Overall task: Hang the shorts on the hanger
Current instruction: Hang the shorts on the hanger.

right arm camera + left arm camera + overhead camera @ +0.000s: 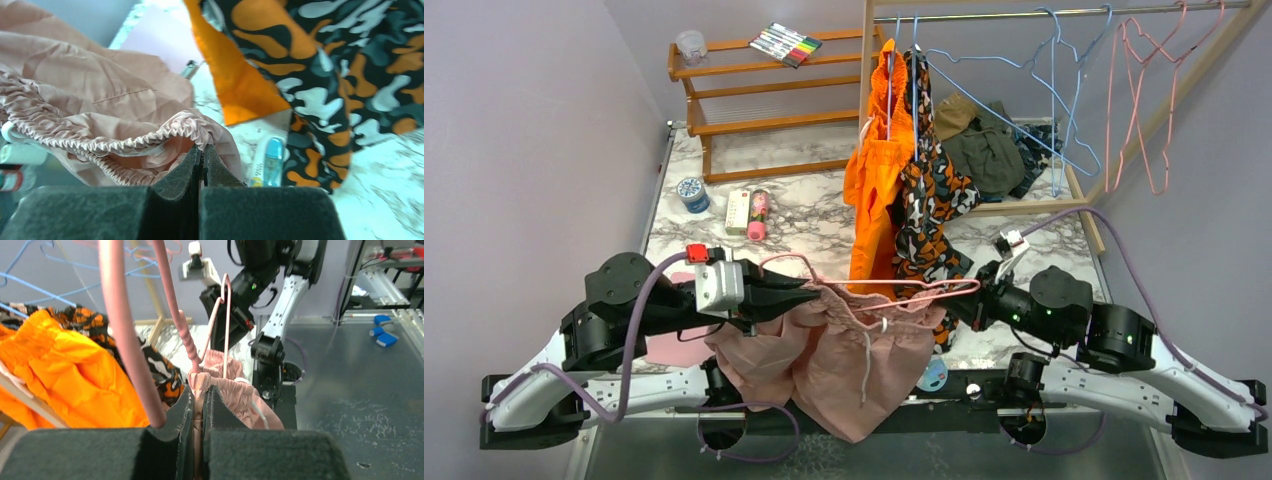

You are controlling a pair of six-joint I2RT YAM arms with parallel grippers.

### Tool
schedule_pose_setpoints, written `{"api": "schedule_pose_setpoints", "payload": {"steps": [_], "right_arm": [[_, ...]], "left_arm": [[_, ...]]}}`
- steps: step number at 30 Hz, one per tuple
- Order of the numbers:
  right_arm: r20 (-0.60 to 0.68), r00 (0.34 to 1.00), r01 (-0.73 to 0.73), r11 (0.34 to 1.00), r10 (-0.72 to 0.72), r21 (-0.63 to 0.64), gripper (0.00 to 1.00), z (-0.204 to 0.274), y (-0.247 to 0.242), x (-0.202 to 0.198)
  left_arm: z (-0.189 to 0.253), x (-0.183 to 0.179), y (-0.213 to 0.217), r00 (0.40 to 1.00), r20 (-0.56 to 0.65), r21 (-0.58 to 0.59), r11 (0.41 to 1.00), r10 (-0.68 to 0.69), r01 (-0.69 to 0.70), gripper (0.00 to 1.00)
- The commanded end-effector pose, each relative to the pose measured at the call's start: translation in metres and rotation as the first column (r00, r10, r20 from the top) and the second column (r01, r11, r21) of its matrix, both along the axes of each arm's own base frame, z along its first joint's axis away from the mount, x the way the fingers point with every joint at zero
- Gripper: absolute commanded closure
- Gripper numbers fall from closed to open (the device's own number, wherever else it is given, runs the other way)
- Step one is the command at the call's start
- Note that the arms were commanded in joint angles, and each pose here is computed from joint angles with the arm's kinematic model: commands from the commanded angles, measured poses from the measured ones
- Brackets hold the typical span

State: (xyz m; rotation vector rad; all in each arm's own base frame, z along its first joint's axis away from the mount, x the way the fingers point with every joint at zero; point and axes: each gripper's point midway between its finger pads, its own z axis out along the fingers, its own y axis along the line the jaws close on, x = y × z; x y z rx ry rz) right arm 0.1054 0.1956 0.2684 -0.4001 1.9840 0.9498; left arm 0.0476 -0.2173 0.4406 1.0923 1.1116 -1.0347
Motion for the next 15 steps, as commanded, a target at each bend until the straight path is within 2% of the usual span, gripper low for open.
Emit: {"api": "schedule_pose_setpoints", "payload": {"steps": [1, 8, 15], "right_arm": [[-0.004, 0.984, 0.173, 0.968, -0.176, -0.182, 0.99, -0.014, -0.034, 0.019], [-0.058, 0.964, 0.231, 0.928, -0.258, -0.293, 0.99, -0.025, -0.05, 0.019], [-0.071, 0.961, 0.236, 0.928, -0.266, -0.288, 0.99, -0.016, -0.054, 0.016]], "left_arm": [[-0.026, 0.016, 0.003, 0.995, -0.039, 0.097, 0.991, 0.092, -0.088, 1.0], [-0.043, 0.019, 0.006, 0.992, -0.051, 0.161, 0.981, 0.118, -0.108, 1.0], [-0.08, 0.026, 0.001, 0.987, -0.066, 0.295, 0.947, 0.149, -0.124, 1.0]]}}
